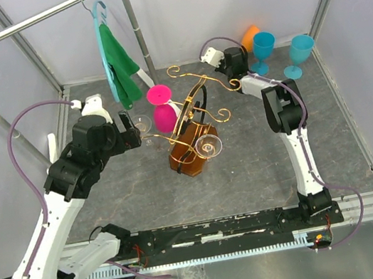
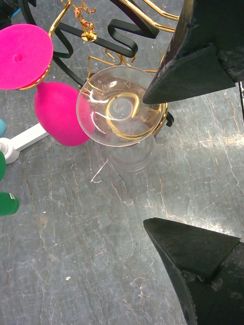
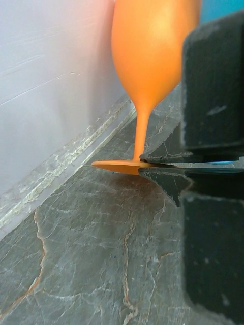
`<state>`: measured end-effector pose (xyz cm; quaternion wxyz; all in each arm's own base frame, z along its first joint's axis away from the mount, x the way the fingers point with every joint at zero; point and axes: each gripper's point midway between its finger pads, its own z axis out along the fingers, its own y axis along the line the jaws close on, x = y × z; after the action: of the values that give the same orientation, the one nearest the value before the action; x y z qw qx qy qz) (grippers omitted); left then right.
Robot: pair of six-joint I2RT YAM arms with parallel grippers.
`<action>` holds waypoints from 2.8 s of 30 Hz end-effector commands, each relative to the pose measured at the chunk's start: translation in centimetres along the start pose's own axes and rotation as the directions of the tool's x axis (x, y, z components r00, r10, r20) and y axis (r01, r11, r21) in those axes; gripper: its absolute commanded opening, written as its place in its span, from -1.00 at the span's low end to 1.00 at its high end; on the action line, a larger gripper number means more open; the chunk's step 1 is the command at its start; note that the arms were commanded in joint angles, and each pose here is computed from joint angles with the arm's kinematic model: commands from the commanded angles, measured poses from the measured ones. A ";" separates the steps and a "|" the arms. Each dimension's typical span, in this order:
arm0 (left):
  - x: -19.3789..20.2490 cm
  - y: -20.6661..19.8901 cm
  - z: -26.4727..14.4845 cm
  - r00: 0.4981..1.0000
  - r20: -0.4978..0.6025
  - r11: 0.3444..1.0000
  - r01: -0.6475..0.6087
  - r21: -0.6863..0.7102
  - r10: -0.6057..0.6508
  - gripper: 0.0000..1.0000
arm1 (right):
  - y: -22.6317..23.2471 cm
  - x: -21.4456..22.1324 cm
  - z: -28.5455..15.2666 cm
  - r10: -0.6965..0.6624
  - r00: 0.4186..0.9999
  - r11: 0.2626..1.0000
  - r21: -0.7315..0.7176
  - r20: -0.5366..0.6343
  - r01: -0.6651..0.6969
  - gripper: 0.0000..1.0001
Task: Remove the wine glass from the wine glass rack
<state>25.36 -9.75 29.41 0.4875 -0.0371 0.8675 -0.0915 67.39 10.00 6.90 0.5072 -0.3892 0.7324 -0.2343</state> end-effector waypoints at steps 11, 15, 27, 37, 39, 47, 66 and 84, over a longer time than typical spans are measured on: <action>-0.2 -0.2 -0.7 1.000 0.015 1.000 0.005 0.028 -0.005 0.98 | 5.3 -0.1 0.3 -0.274 0.962 0.962 -0.009 0.015 0.274 -0.99; 0.0 -0.2 -0.7 1.000 0.011 0.999 -0.005 0.032 0.004 0.98 | 7.3 0.3 -0.1 -0.334 0.943 0.943 -0.020 -0.003 0.334 -0.99; 0.3 -0.1 -1.1 1.000 0.013 0.999 -0.020 0.047 0.020 0.98 | 10.1 0.7 -2.2 -0.388 0.921 0.920 -0.065 -0.036 0.386 -0.99; 0.8 0.0 -1.4 1.000 0.012 0.998 -0.018 0.060 0.017 0.98 | 12.4 2.0 -3.8 -0.406 0.911 0.902 -0.189 -0.073 0.387 -0.51; 1.1 0.0 -1.4 1.000 0.008 0.998 -0.017 0.062 0.017 0.98 | 13.0 2.5 -4.1 -0.409 0.908 0.894 -0.242 -0.092 0.378 -0.49; 1.6 0.4 -1.8 1.000 0.004 0.998 -0.026 0.063 0.026 0.98 | 14.4 3.5 -5.4 -0.429 0.897 0.875 -0.296 -0.106 0.383 0.22; 1.7 0.3 -3.9 0.999 0.043 0.992 -0.002 0.127 -0.003 0.98 | 13.3 5.1 -12.8 -0.329 0.924 0.915 -0.308 -0.194 0.261 0.27; 1.3 -0.5 -4.6 0.998 0.052 0.985 0.035 0.171 -0.045 0.98 | 12.7 9.7 -29.3 -0.318 0.720 0.838 -0.539 -0.616 -0.091 0.28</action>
<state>20.88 -9.36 29.76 0.5047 -0.0132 0.8497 -0.1521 41.39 9.30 3.00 0.1905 -0.4617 0.8395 -0.2137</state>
